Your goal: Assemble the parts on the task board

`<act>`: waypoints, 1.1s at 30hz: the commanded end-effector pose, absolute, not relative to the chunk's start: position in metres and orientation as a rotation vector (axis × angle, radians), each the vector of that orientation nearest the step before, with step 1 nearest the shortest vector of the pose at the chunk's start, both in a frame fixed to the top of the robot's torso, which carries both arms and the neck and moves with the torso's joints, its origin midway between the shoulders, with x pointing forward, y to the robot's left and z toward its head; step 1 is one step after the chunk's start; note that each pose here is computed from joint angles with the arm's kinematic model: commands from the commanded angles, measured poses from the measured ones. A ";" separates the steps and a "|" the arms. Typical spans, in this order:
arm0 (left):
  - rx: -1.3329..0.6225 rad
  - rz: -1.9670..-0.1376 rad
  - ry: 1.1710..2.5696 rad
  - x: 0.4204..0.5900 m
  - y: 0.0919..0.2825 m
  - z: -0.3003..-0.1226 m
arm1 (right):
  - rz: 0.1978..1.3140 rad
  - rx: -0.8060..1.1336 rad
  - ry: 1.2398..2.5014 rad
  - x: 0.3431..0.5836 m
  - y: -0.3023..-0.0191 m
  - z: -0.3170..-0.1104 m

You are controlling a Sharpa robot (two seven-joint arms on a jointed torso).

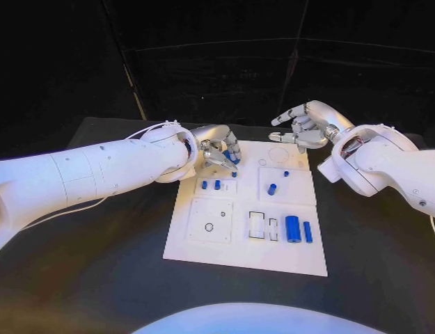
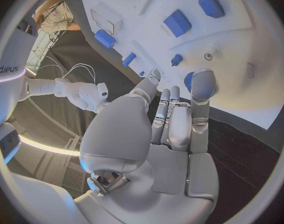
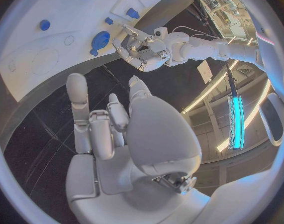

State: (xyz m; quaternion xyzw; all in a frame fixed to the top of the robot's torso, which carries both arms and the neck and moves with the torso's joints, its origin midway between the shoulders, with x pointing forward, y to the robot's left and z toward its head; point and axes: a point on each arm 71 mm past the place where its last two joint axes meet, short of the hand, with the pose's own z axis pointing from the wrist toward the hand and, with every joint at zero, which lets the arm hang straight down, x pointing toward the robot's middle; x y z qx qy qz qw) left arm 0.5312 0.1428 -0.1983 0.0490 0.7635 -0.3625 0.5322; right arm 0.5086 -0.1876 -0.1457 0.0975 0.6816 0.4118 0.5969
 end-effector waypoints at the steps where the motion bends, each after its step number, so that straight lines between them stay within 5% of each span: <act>1: 0.265 -0.791 1.852 0.530 0.139 -0.203 | 0.961 0.213 1.568 0.508 -0.186 -0.144; 33: 0.282 -0.696 1.933 0.538 0.123 -0.222 | 0.960 0.180 1.566 0.508 -0.182 -0.143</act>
